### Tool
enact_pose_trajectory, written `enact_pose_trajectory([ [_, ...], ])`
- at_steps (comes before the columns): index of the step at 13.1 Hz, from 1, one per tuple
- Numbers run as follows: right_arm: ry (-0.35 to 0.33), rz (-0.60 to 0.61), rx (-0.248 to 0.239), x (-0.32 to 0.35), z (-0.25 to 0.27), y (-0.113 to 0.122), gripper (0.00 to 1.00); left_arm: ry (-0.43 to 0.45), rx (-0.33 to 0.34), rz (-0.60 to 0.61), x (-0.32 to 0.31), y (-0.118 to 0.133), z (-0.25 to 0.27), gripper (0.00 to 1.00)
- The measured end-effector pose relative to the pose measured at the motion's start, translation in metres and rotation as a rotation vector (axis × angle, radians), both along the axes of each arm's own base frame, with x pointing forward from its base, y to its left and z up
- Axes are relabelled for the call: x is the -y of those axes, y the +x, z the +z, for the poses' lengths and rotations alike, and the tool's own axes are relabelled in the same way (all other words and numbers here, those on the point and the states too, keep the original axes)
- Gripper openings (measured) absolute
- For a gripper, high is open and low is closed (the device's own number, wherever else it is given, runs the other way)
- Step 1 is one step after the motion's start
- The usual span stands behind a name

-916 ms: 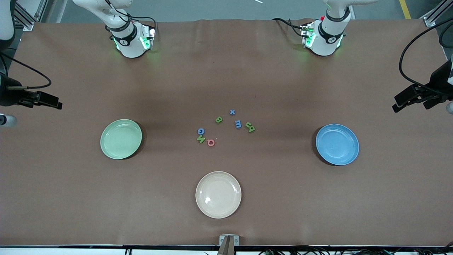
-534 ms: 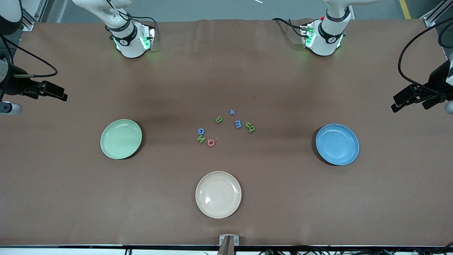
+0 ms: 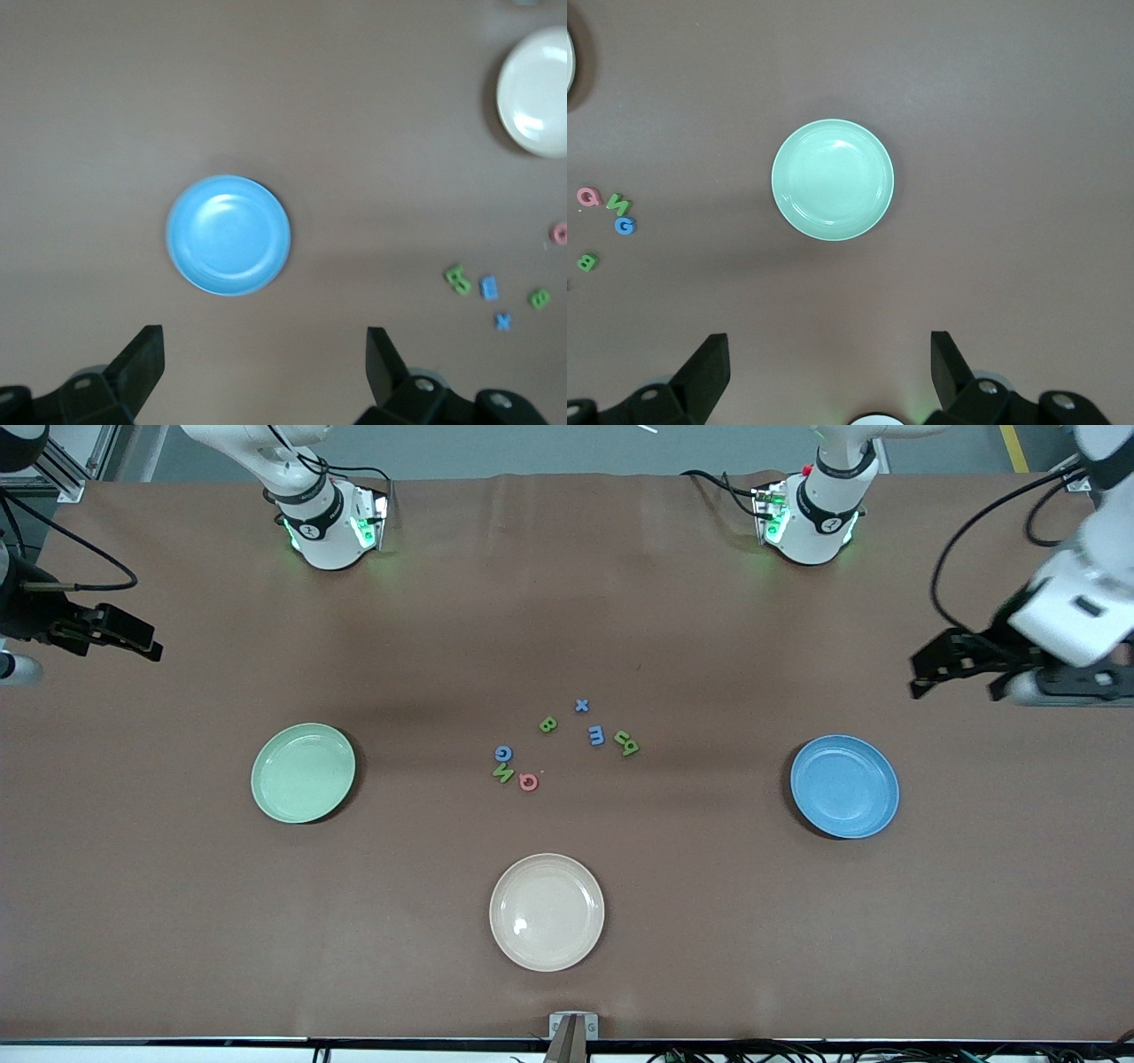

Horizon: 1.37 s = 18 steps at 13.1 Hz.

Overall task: Sort upper and lower case letters into plates
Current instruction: 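Move the left gripper over the cluster of foam letters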

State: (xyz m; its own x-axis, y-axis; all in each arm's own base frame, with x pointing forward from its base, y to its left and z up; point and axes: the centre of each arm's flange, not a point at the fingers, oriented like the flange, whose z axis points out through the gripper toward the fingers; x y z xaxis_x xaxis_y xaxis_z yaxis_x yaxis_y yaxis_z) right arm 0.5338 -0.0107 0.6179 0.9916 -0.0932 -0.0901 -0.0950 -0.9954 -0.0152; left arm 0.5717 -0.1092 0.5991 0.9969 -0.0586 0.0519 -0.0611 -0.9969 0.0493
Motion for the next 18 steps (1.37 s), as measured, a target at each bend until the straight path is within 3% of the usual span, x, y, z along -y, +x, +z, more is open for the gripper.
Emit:
enact_pose_trajectory([
  [6,0.002,0.013,0.013,0.000,0.006,-0.006,1.00,0.003,-0.134,-0.094,0.067,-0.003,-0.059,1.00],
  [8,0.002,0.014,0.014,0.000,0.007,-0.006,1.00,0.002,-0.179,-0.018,0.091,-0.016,-0.075,1.00],
  [11,0.003,0.018,0.013,-0.001,0.007,-0.007,1.00,0.006,-0.203,0.102,0.176,-0.053,-0.091,1.00],
  [16,0.006,0.045,0.006,0.002,0.003,-0.008,1.00,0.006,-0.262,0.148,0.277,-0.090,-0.163,1.00],
  [18,0.008,0.065,0.007,0.003,0.003,-0.008,1.00,-0.021,-0.238,0.179,0.306,-0.102,-0.193,1.00],
])
